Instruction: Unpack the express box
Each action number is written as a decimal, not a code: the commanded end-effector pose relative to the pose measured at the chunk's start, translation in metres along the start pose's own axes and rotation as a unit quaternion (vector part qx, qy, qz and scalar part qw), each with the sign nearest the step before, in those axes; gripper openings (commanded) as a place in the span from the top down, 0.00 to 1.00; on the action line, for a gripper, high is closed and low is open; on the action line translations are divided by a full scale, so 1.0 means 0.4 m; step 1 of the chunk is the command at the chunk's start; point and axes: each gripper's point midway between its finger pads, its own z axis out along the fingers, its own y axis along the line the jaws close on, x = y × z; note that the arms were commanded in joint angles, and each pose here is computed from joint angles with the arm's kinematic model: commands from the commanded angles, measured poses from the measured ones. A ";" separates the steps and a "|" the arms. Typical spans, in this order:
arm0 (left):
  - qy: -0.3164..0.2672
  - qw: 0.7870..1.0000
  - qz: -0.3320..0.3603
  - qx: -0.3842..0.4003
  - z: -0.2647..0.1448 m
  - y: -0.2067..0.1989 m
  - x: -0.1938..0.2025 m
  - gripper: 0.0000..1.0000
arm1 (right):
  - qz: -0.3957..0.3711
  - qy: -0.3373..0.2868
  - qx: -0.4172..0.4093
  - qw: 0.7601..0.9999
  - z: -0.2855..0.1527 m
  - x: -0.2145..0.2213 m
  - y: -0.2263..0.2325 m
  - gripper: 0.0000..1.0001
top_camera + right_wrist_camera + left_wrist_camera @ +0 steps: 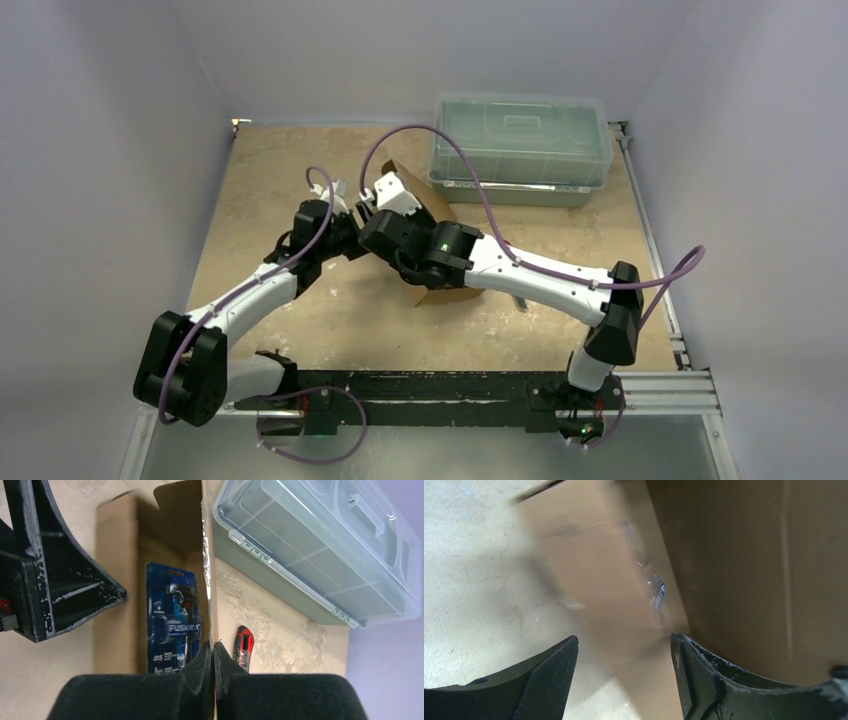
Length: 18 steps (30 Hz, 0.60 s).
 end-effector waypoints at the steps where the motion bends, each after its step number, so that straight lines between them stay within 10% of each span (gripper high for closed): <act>1: -0.001 1.000 0.018 -0.025 -0.001 0.038 0.013 0.33 | 0.059 -0.041 0.001 0.997 -0.040 -0.061 -0.056 1.00; 18: -0.028 0.994 0.023 -0.100 -0.081 0.027 -0.049 0.33 | 0.062 -0.034 -0.009 0.997 -0.026 -0.040 -0.056 1.00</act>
